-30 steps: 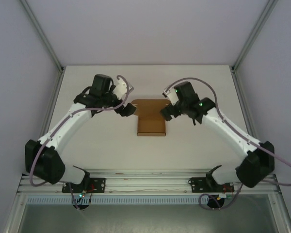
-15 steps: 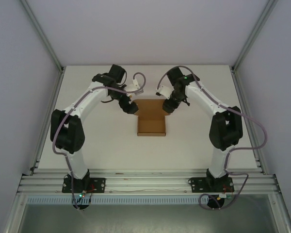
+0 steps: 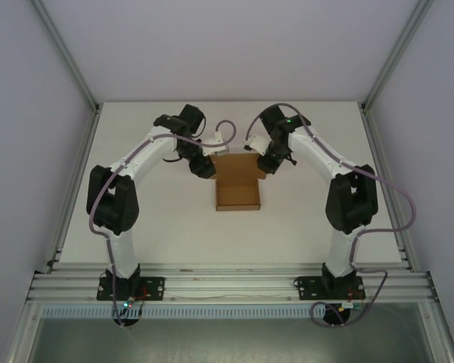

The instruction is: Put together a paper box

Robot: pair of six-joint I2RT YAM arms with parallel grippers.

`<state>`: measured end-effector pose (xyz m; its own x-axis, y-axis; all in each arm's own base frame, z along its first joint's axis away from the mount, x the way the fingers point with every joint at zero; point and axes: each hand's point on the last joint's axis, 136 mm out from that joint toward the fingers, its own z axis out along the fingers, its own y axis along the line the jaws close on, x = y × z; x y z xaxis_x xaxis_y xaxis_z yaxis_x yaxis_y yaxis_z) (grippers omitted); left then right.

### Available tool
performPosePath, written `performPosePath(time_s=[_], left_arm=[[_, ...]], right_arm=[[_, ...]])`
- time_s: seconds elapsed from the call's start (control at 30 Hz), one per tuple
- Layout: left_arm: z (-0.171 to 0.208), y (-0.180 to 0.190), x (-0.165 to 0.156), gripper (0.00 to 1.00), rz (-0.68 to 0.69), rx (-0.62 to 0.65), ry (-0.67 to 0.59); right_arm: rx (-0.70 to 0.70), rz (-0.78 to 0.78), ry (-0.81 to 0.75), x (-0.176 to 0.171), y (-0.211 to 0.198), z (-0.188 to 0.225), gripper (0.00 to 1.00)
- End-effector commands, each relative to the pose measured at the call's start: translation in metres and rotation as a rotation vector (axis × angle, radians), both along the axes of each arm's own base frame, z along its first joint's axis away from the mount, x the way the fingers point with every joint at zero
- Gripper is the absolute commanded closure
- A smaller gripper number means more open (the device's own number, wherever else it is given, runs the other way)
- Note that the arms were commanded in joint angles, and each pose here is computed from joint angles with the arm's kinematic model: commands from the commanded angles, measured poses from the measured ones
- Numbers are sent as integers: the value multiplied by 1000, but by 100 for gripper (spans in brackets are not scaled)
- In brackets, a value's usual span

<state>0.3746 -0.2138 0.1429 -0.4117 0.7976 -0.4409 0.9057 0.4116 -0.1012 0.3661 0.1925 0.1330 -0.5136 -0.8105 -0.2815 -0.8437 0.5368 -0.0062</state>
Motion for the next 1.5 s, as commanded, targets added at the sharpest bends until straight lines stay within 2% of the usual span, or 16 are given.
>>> performPosePath(time_s=[0.0,0.17,0.3,0.37,0.47,0.63,0.67,0.8,0.9,1.07,1.17,1.33,1.37,1.47], left_arm=[[-6,7,6,100,45,63,1],[5,15,42,100,299,87,-115],[29,4,69,100,614,-31,-181],[30,-10,72,100,748,-108,-118],[24,-41,66,100,820,-190,-17],[18,-52,67,100,966,-296,50],[28,-50,66,100,993,-325,45],[13,-55,64,100,1019,-346,98],[0,-55,66,100,1075,-338,133],[15,-75,69,100,1050,-459,182],[15,-76,68,100,1050,-430,125],[-13,-70,57,100,1071,-322,27],[-5,-69,53,100,1067,-333,9],[-14,-66,42,100,1058,-354,23]], right_arm=[[-14,-30,-45,1,-9,17,100],[72,-215,-99,15,-1,34,100],[197,-534,-120,28,17,47,100],[262,-687,-119,34,26,47,99],[319,-885,-132,41,33,43,99],[377,-998,-136,50,45,43,100],[377,-1045,-152,54,41,44,100],[432,-1097,-171,59,45,43,100],[416,-1100,-180,57,47,35,100],[369,-1065,-178,49,54,21,100],[369,-1058,-185,47,53,21,100],[371,-1018,-188,40,52,10,100],[364,-1009,-195,39,50,6,100],[346,-1011,-212,34,42,-6,100]])
